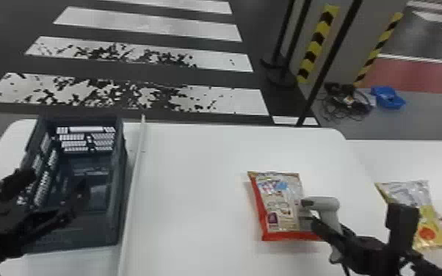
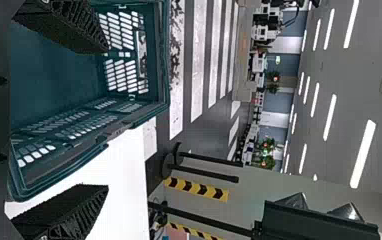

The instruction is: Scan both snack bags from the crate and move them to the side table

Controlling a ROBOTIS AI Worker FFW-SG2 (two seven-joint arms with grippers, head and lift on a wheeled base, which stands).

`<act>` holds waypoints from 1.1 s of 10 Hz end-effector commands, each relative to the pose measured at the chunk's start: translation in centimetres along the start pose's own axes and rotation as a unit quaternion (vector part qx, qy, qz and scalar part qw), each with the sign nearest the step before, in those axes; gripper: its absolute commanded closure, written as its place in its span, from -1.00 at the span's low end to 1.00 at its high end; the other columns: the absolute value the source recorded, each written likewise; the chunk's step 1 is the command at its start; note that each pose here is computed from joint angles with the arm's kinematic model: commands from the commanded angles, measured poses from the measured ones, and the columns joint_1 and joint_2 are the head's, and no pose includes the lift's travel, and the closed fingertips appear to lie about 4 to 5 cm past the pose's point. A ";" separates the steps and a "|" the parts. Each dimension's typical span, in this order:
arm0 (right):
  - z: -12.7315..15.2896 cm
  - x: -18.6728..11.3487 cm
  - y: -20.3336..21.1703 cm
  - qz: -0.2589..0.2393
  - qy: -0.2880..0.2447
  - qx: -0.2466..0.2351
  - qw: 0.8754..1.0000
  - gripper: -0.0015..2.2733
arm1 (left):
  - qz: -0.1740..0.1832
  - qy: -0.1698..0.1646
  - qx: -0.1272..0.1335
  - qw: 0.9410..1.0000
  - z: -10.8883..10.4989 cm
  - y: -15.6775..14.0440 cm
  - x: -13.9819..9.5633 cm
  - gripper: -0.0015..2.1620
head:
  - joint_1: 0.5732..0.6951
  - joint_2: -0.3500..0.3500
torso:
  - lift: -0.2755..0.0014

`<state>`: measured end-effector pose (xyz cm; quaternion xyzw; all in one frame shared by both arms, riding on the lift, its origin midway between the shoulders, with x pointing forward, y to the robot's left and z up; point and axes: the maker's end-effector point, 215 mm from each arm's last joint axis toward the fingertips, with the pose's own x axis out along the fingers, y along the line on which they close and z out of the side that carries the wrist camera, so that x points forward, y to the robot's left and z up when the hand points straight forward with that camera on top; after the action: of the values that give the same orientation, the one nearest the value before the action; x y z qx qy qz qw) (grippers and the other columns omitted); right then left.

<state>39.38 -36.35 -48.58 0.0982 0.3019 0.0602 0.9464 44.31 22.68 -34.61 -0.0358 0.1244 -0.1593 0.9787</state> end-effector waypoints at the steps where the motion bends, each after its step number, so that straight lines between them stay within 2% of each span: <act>1: -0.3 0.1 -0.1 -0.001 0.002 0.001 1.000 0.97 | 0.000 0.000 0.000 1.000 0.0 0.0 0.0 -0.98 | 1.00 -0.52 | 0.30; 3: 0.1 0.0 -1.6 -0.013 -0.009 0.002 1.000 0.97 | -0.002 -0.002 -0.002 1.000 0.1 -0.3 0.0 -0.98 | 1.00 -0.52 | 0.30; 6: 2.6 0.2 -9.9 -0.073 -0.020 -0.012 0.997 0.97 | -0.004 -0.004 0.000 1.000 0.3 -0.5 -0.1 -0.98 | 1.00 -0.68 | 0.30; 8: 2.0 1.1 -15.1 -0.108 -0.017 -0.002 0.994 0.97 | -0.005 -0.006 0.000 1.000 0.5 -0.7 -0.1 -0.98 | 1.00 -0.85 | 0.30; 9: 1.2 1.4 -16.4 -0.118 -0.018 -0.004 0.993 0.97 | -0.005 -0.006 0.000 1.000 0.6 -0.7 -0.1 -0.98 | 1.00 -0.96 | 0.30; 11: 0.3 2.2 -16.7 -0.115 -0.026 -0.011 0.993 0.97 | -0.007 -0.008 0.000 1.000 0.7 -0.9 -0.3 -0.98 | 1.00 -1.00 | 0.30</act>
<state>42.21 -52.20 -53.04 0.0561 0.2900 -0.0480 0.9542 44.05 21.97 -33.76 -0.0372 0.1167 -0.1653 0.9786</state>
